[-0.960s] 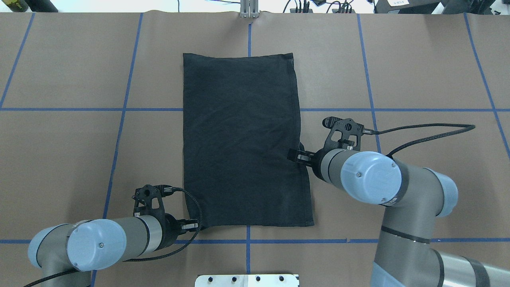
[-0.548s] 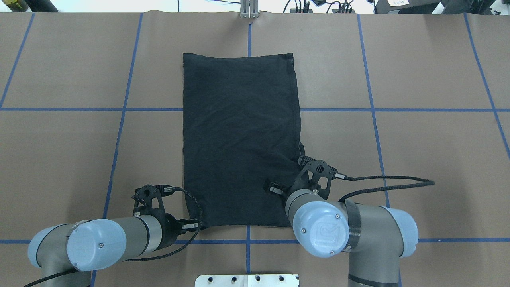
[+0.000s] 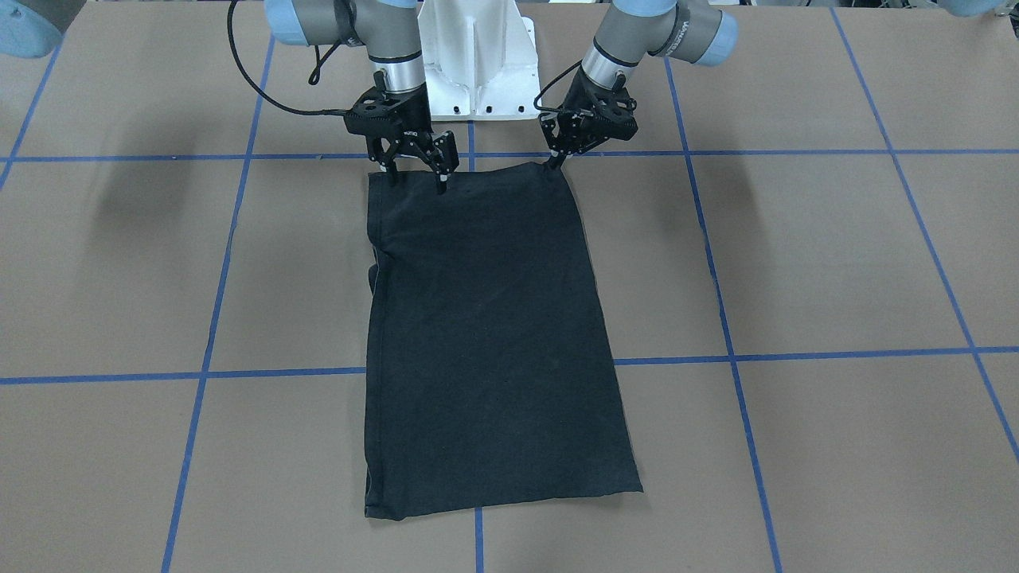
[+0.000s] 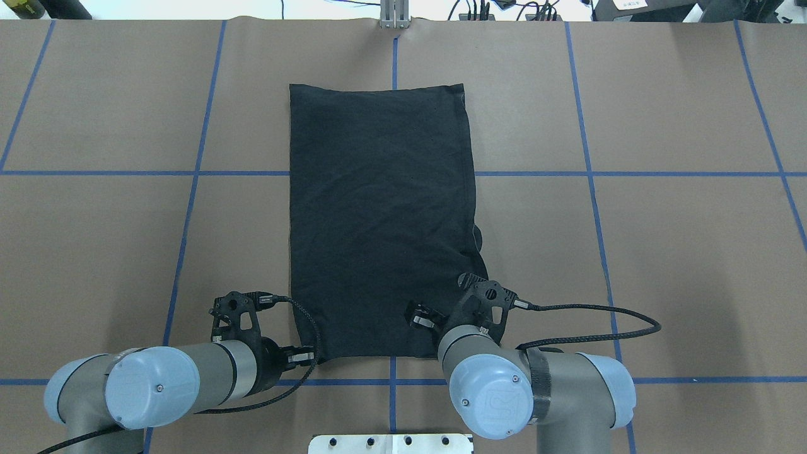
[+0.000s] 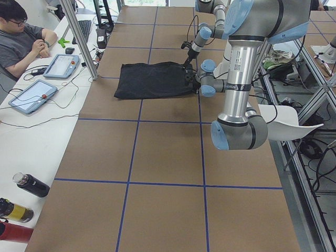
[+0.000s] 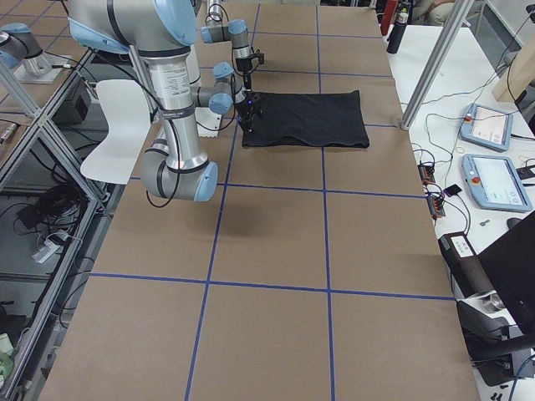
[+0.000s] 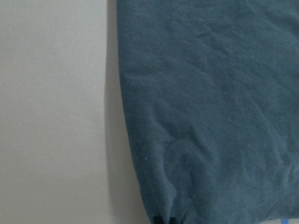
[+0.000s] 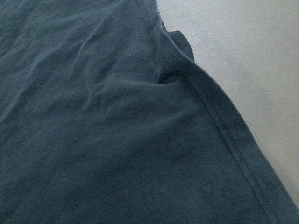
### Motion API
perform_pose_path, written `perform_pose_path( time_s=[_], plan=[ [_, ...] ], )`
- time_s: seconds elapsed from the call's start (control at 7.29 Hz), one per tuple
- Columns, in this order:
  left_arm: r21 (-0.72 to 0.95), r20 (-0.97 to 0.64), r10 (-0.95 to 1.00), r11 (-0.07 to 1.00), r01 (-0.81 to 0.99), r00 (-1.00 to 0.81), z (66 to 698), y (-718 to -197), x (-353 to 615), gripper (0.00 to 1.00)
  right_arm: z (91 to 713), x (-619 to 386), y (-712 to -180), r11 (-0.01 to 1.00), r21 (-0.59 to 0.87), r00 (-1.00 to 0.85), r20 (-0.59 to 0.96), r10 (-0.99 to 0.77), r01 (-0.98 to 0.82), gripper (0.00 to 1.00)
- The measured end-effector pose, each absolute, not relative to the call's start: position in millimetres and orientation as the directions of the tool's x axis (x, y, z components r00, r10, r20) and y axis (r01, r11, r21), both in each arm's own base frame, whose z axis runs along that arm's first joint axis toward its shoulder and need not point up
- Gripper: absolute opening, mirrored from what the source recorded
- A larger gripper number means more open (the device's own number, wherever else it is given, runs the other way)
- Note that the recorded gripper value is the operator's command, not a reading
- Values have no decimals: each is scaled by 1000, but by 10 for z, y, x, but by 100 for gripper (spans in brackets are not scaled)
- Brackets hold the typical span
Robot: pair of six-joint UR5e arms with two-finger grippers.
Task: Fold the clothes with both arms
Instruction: 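Lower the right gripper to the shirt's other near corner and grasp it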
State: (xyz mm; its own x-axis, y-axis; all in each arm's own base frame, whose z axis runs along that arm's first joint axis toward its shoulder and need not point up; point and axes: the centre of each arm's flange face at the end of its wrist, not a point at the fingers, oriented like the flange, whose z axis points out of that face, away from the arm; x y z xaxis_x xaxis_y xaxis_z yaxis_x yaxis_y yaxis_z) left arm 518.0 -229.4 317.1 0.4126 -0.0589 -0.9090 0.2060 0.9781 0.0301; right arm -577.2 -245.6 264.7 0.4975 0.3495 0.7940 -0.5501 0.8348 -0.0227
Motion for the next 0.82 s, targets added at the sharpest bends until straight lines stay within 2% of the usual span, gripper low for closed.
perform_pose_path(
  time_s=[0.14, 0.41, 0.82],
  plan=[
    [30, -909, -59, 978, 206, 412, 3169, -2296, 5178, 0, 2686, -5796, -2474, 832, -11, 501, 794, 345, -555, 78],
    [30, -909, -59, 978, 207, 412, 3167, -2297, 5177, 0, 2745, -5826, -2513, 829, 6, 512, 789, 340, -560, 64],
    [30, -909, -59, 978, 207, 413, 3173, -2295, 5176, 0, 2783, -5820, -2577, 824, 18, 523, 780, 343, -567, 63]
  ],
)
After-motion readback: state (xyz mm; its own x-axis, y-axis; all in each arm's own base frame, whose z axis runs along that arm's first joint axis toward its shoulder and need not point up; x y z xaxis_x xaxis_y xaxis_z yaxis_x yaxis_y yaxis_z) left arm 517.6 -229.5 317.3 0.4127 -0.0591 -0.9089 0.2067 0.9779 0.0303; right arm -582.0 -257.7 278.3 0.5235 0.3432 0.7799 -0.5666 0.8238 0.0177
